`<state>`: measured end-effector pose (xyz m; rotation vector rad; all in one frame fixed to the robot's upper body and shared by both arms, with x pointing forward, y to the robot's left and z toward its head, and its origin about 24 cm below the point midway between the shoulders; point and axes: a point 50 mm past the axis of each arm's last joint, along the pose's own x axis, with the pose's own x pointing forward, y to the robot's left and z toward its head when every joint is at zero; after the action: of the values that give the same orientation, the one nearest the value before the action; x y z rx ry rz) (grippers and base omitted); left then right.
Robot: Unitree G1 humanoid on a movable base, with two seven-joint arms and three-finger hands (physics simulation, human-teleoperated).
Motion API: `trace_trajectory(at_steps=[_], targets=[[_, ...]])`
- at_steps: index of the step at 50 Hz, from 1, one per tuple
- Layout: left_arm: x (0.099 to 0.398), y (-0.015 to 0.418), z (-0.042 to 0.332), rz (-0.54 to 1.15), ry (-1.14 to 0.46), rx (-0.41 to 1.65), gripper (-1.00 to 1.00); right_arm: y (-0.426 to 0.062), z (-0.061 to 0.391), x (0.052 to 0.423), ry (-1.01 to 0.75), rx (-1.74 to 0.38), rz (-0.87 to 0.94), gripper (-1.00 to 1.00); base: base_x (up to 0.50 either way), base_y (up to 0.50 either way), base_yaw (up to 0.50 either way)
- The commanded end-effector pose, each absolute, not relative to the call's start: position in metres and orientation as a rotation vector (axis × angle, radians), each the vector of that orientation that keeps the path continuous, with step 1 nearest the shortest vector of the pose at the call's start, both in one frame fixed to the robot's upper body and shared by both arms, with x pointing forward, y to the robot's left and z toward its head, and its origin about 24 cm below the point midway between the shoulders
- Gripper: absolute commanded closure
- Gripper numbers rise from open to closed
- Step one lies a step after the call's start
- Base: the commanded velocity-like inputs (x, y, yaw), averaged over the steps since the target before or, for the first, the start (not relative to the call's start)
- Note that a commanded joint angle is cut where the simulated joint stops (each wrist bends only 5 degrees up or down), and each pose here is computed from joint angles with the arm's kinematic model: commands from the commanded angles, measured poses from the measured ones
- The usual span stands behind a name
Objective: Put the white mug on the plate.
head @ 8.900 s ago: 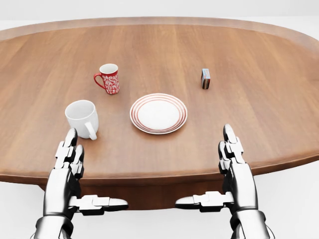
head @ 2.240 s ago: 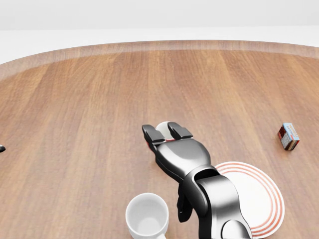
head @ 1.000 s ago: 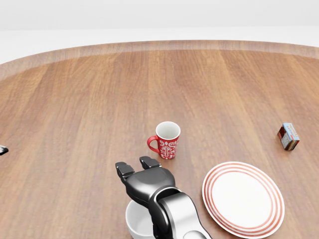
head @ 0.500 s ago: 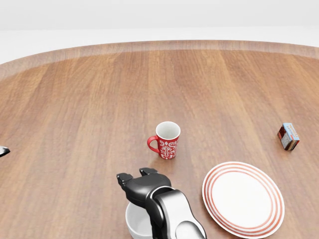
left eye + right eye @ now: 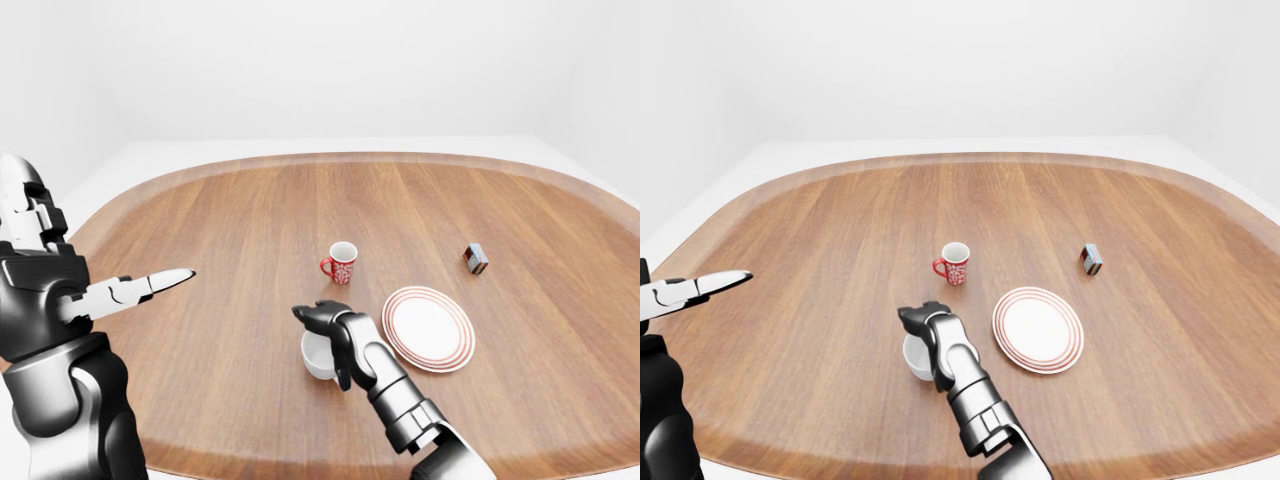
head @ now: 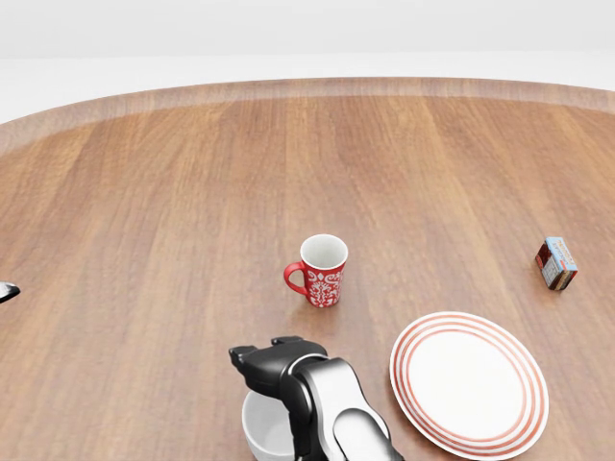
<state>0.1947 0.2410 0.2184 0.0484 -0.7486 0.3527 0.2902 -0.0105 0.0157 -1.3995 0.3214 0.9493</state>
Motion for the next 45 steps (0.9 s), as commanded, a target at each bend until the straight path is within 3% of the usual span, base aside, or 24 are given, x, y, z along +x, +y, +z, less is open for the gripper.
trace_trajectory(at_steps=[1, 31, 32, 33, 45], targets=[[0.195, 0.241, 0.218, 0.352, -0.748, 0.048, -1.00, -0.013, 0.008, 0.294, 0.369, -1.388, 0.979, -1.00, 0.00, 0.00, 0.00], [0.196, 0.240, 0.215, 0.350, -0.731, 0.048, -1.00, -0.014, -0.020, 0.291, 0.501, -1.336, 1.076, -1.00, 0.00, 0.00, 0.00], [0.196, 0.240, 0.215, 0.350, -0.730, 0.048, -1.00, -0.013, -0.020, 0.291, 0.498, -1.333, 1.074, -0.65, 0.00, 0.00, 0.00], [0.196, 0.240, 0.215, 0.350, -0.731, 0.048, -1.00, -0.013, -0.019, 0.291, 0.491, -1.332, 1.070, 1.00, 0.00, 0.00, 0.00], [0.196, 0.240, 0.215, 0.350, -0.734, 0.048, -1.00, -0.013, -0.008, 0.299, 0.451, -1.306, 1.032, 1.00, 0.00, 0.00, 0.00]])
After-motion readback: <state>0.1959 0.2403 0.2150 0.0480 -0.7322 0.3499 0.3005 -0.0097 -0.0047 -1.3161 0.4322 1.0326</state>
